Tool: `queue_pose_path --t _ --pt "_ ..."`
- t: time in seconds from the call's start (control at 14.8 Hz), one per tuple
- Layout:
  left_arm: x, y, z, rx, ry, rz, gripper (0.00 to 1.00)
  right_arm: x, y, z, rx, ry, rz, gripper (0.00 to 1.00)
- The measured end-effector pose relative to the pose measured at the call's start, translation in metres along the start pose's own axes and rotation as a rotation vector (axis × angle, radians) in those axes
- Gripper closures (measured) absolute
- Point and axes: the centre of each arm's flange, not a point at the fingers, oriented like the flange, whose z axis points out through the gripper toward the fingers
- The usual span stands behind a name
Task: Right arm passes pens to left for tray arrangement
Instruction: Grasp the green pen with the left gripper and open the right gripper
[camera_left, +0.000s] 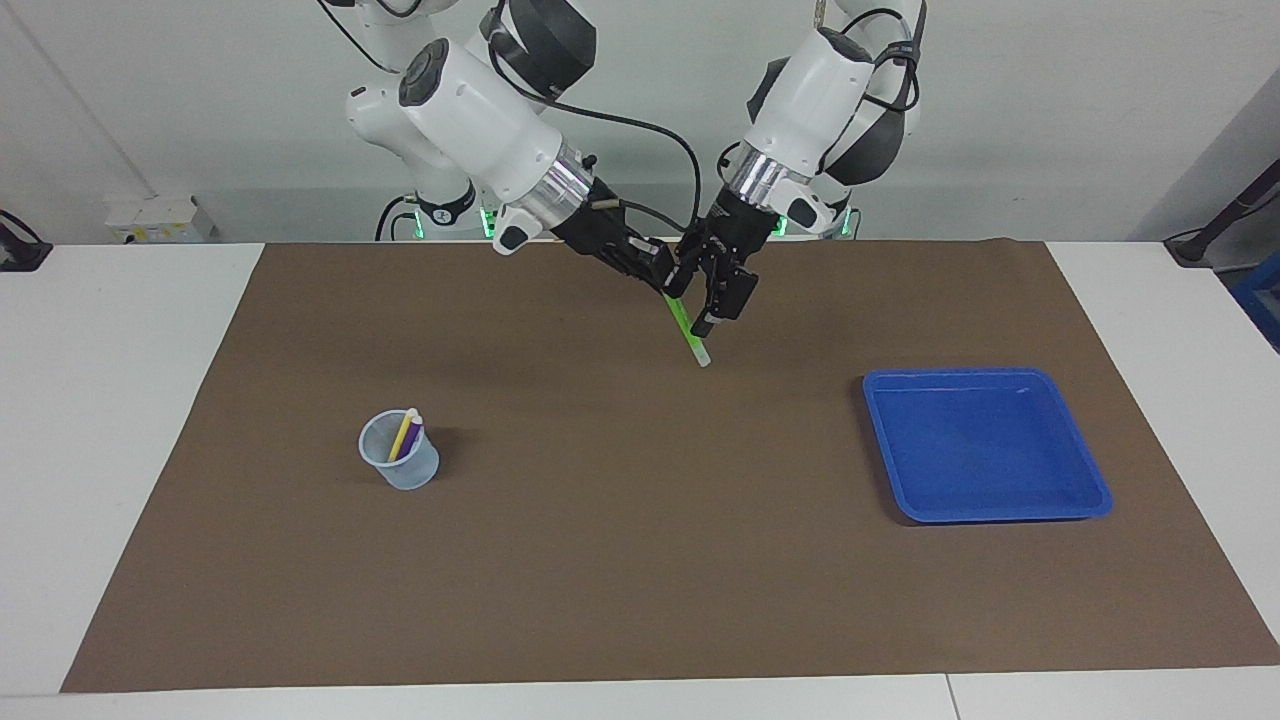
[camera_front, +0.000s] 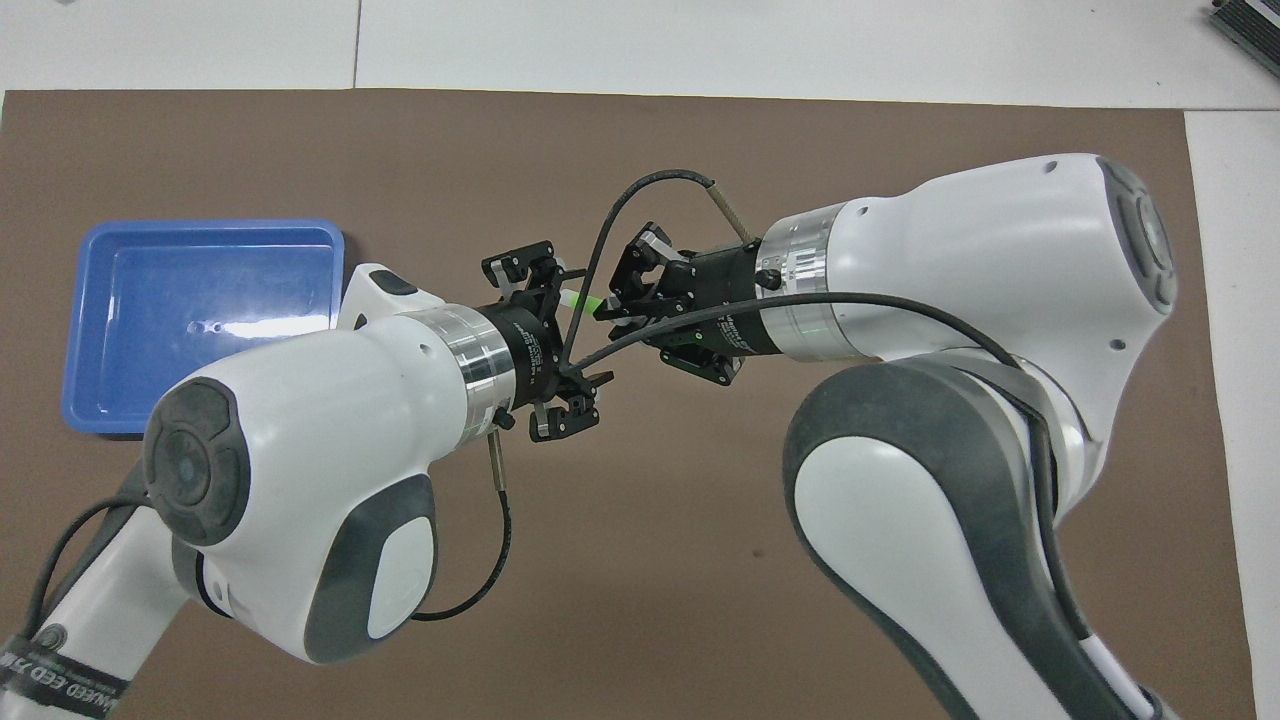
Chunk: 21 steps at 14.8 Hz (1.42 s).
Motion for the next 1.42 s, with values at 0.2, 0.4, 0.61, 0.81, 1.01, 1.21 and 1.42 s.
queue_pose_path --t 0.2,0.4,0.61,0.81,1.01,1.21,1.42 --pt "-0.0003 0.0006 -0.0005 -0.006 -0.003 -0.002 0.17 0.0001 0.0001 0.0001 -0.001 0.001 0.000 0.82" --pt "-0.0002 0.0009 -0.0006 -0.010 -0.005 -0.003 0.22 0.0001 0.0002 0.0001 -0.001 0.001 0.000 0.82" --pt "0.0010 0.0009 0.0021 -0.011 -0.004 -0.004 0.34 -0.0001 0.0002 -0.0001 0.000 0.001 0.000 0.82" --pt "0.0002 -0.0014 0.0066 -0.008 -0.003 0.001 0.36 -0.0001 0.0002 -0.0001 -0.001 0.001 0.000 0.82" --pt "-0.0003 -0.0015 0.0070 -0.010 -0.005 0.002 0.48 -0.0001 0.0009 0.0004 -0.005 -0.001 0.000 0.82" --pt "0.0022 0.0020 0.0055 -0.020 -0.006 0.015 0.74 -0.0010 0.0035 0.0016 -0.015 -0.006 0.001 0.82" --pt "0.0017 0.0013 0.0061 -0.020 -0.007 0.035 0.80 0.0004 0.0040 0.0002 -0.013 -0.001 0.002 0.82"
